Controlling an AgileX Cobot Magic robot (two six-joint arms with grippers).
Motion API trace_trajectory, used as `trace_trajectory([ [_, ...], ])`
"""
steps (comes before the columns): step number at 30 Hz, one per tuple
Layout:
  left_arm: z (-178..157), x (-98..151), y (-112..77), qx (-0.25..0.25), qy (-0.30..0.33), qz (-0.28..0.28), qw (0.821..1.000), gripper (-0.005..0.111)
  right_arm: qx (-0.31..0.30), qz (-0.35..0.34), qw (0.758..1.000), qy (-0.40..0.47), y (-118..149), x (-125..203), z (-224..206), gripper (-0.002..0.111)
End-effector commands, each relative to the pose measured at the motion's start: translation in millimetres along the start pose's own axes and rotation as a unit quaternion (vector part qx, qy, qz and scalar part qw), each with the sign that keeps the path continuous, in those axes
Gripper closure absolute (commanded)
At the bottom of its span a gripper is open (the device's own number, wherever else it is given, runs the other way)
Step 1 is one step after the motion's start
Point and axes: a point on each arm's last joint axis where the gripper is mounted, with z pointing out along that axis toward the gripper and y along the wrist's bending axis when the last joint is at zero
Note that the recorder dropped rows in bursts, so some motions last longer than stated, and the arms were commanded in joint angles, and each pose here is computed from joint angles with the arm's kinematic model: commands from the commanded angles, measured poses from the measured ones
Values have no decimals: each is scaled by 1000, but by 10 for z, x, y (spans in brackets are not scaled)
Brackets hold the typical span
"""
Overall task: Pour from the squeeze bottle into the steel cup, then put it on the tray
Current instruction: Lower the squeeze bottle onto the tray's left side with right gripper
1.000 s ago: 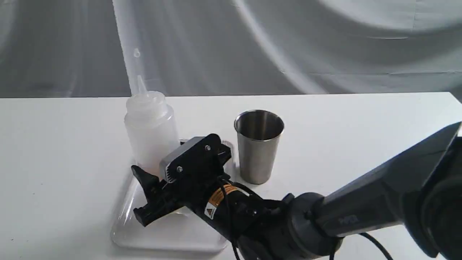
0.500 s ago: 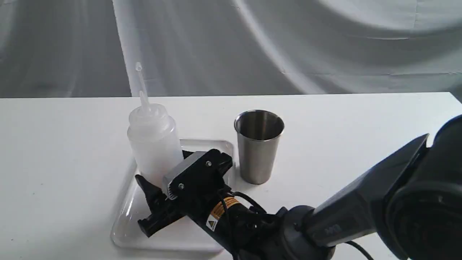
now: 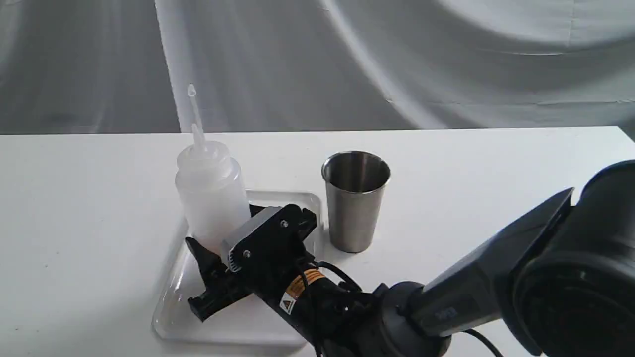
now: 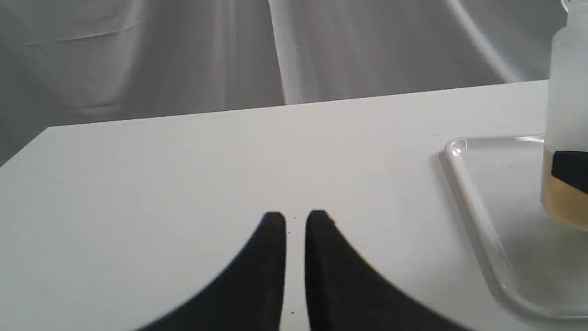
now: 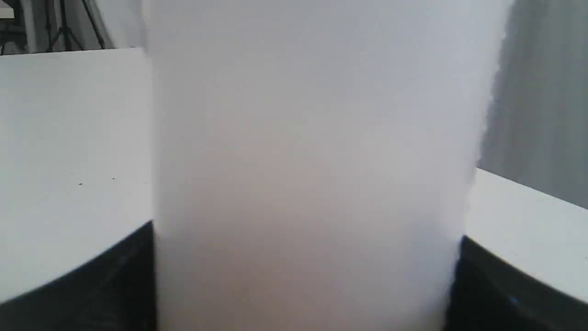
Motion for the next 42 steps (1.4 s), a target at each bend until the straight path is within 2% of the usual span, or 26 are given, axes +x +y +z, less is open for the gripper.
trace_trajectory([
  [1, 0, 5, 1, -2, -4, -1, 1000, 98, 8, -3, 1000, -21, -57, -86, 49, 108],
  [16, 0, 5, 1, -2, -4, -1, 1000, 98, 30, 8, 999, -16, -94, -36, 50, 108],
  [42, 0, 5, 1, -2, -4, -1, 1000, 98, 35, 30, 999, 0, -95, 69, 112, 108],
])
